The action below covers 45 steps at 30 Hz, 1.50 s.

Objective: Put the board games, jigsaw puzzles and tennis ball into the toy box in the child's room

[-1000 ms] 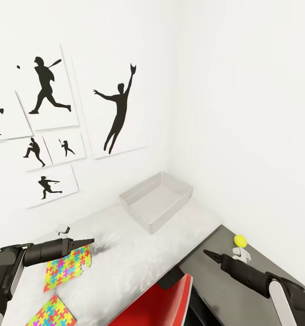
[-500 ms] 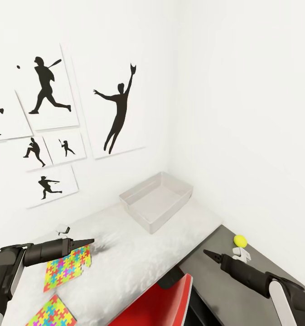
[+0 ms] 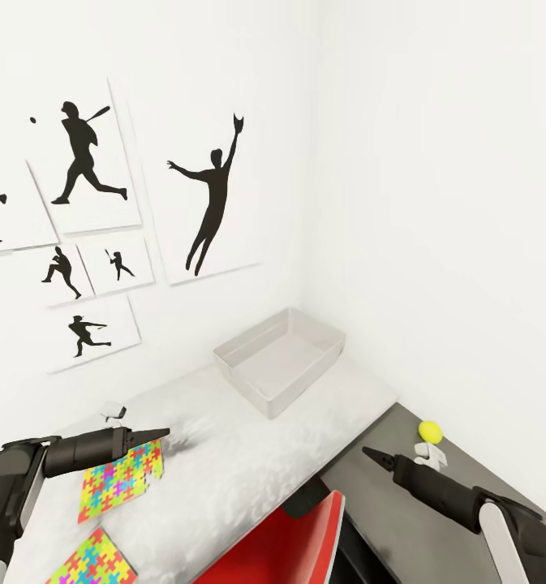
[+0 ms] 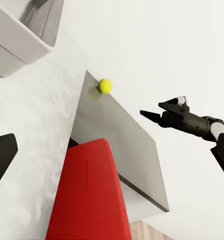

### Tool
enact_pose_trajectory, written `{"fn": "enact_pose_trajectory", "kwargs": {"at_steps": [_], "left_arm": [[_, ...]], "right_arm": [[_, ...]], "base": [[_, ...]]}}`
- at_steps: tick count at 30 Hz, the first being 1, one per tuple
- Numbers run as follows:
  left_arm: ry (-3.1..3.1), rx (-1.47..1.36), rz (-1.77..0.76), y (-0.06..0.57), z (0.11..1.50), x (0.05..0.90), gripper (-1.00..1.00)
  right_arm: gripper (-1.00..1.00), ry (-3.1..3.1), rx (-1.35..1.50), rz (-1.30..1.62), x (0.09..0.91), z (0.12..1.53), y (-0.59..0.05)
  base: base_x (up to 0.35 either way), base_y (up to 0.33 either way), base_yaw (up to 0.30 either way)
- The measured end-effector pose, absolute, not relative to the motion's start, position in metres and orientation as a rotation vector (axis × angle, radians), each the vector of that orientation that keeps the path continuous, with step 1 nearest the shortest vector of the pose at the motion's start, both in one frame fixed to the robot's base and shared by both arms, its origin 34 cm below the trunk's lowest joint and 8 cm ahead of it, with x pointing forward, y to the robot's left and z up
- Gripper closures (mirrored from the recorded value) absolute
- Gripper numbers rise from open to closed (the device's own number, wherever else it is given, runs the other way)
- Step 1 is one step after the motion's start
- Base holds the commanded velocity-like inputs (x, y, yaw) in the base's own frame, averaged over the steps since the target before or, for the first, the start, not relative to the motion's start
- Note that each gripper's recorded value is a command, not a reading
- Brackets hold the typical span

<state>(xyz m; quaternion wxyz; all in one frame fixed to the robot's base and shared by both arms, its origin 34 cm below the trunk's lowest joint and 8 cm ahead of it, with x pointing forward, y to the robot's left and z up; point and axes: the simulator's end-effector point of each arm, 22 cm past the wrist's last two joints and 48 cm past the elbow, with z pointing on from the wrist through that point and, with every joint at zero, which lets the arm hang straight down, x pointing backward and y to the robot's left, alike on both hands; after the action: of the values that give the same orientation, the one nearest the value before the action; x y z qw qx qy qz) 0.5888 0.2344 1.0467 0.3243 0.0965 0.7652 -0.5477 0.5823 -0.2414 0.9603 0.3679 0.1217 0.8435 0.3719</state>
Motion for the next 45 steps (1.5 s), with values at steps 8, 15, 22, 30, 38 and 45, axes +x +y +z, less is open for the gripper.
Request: {"fn": "enact_pose_trajectory", "kwargs": {"at_steps": [8,15,22,30,38,45], "left_arm": [[2.045,0.219,-1.390,0.229,1.050,0.612,-1.00],[2.152,0.215,-1.174,0.197,1.083,0.695,-1.00],[2.342,0.096,-0.864,0.167,1.090,0.790,-1.00],[2.424,0.032,-0.424,0.161,1.094,0.838,-1.00],[2.371,-0.039,-0.165,0.169,1.104,0.856,-1.00],[2.315,-0.044,-0.157,0.160,1.119,0.865,-1.00]], "right_arm": [[-1.00,2.216,0.297,0.923,0.586,0.955,-0.230],[-1.00,2.282,0.280,0.748,0.659,0.995,-0.232],[-1.00,2.336,0.266,0.612,0.756,1.039,-0.210],[-1.00,2.484,0.227,0.549,0.812,1.075,-0.149],[-1.00,2.526,0.204,0.449,0.823,1.098,-0.116],[-1.00,2.498,0.216,0.416,0.830,1.102,-0.121]], "base": [[0.000,0.000,0.000],[0.000,0.000,0.000],[0.000,0.000,0.000],[0.000,0.000,0.000],[0.000,0.000,0.000],[0.000,0.000,0.000]]}}
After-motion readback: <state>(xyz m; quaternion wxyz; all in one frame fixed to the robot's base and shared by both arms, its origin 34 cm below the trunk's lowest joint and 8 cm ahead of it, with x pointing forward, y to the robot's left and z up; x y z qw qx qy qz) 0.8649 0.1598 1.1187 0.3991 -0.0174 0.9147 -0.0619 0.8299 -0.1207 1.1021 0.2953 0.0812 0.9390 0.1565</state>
